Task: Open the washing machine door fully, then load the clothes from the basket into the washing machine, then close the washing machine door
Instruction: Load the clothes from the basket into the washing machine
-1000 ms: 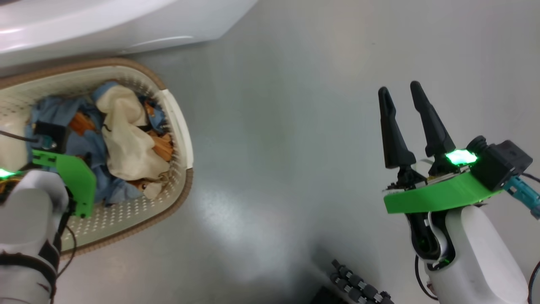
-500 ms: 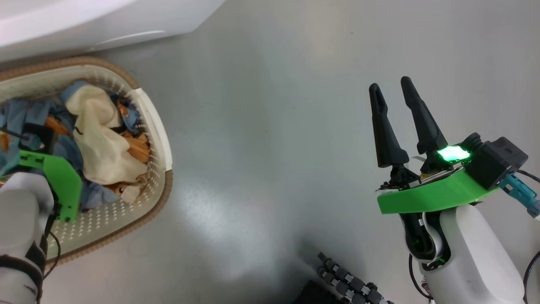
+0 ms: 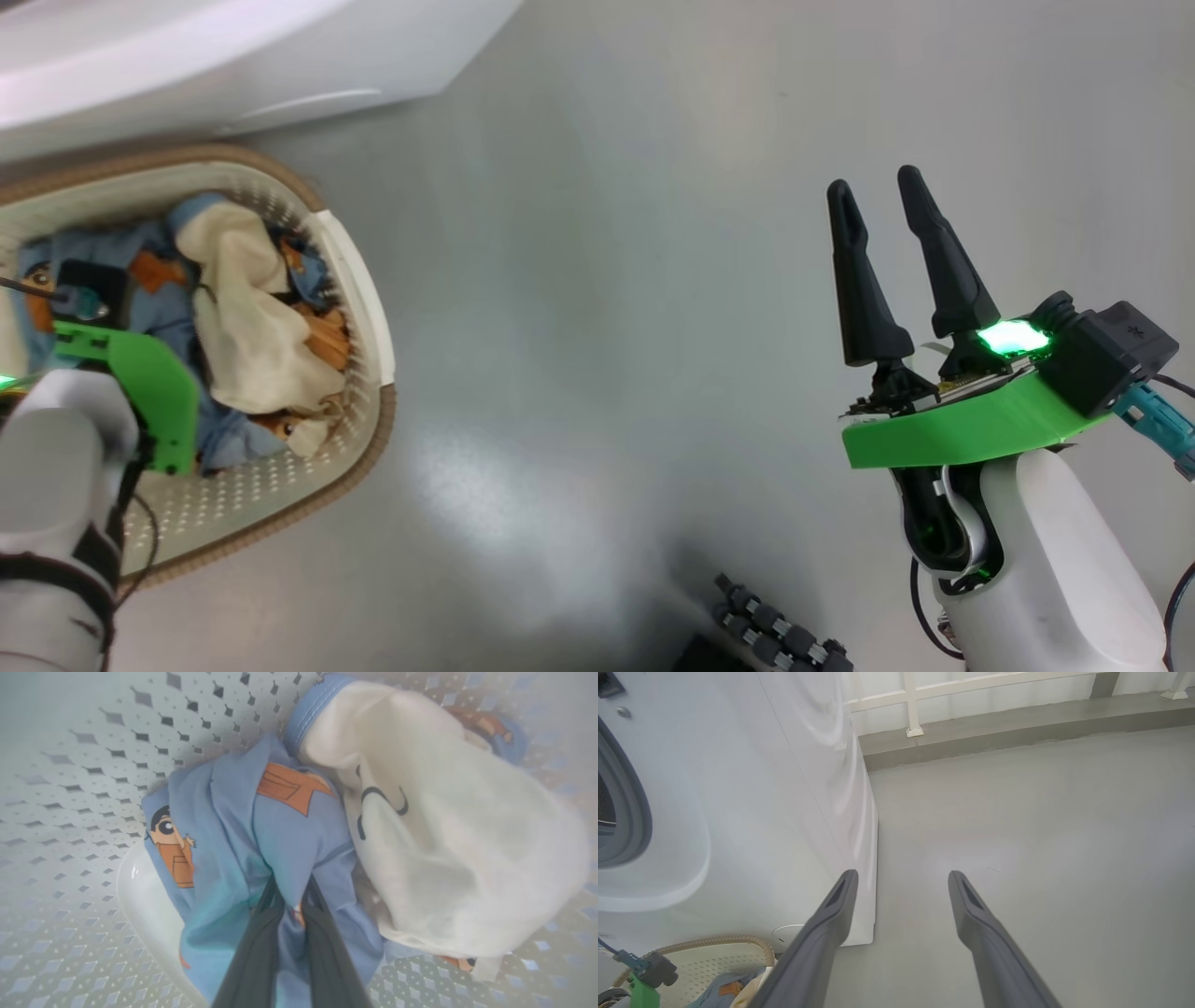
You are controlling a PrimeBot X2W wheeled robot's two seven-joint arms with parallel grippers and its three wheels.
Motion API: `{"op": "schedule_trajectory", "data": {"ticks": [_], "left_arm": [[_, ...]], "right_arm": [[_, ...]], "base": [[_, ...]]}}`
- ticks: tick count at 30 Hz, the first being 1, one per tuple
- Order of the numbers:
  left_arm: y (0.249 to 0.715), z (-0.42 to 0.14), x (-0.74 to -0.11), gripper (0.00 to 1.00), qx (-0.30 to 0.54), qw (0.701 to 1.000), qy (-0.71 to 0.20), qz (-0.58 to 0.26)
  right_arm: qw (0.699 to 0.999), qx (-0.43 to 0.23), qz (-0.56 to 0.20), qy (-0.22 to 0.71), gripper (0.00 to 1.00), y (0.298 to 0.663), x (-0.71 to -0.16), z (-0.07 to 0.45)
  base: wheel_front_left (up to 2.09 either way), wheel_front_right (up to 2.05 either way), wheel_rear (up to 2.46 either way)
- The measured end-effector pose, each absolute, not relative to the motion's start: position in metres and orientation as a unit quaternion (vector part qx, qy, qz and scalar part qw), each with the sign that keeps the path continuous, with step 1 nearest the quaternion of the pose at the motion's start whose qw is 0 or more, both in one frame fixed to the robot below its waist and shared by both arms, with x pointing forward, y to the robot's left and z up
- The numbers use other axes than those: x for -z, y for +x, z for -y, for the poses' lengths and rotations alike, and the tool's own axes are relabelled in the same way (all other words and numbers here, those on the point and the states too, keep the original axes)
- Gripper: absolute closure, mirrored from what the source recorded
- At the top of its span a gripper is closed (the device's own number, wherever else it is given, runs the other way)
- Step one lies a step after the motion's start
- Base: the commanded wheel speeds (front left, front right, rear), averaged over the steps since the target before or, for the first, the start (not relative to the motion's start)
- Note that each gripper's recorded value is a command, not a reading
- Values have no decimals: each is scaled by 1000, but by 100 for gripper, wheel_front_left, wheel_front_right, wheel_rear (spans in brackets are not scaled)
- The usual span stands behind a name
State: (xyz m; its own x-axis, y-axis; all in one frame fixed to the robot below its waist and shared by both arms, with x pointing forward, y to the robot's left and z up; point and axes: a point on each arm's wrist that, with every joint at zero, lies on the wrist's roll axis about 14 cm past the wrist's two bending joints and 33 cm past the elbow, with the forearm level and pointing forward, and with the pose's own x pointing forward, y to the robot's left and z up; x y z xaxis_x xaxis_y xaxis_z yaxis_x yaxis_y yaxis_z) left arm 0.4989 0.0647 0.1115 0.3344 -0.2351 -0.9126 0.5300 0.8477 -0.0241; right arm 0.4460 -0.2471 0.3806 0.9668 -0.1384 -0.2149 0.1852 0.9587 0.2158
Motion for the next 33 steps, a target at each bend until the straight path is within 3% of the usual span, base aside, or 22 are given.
{"op": "schedule_trajectory", "data": {"ticks": [17,33], "left_arm": [[504,-52,-192,100,205,888,23,-411],[513,-60,-295,100,175,945,-40,-272]], "right_arm": [[992,61,-41,99,0,453,-426,240],[993,60,-17,97,0,422,-455,242]], "base": [[0,0,0],[0,0,0]]}}
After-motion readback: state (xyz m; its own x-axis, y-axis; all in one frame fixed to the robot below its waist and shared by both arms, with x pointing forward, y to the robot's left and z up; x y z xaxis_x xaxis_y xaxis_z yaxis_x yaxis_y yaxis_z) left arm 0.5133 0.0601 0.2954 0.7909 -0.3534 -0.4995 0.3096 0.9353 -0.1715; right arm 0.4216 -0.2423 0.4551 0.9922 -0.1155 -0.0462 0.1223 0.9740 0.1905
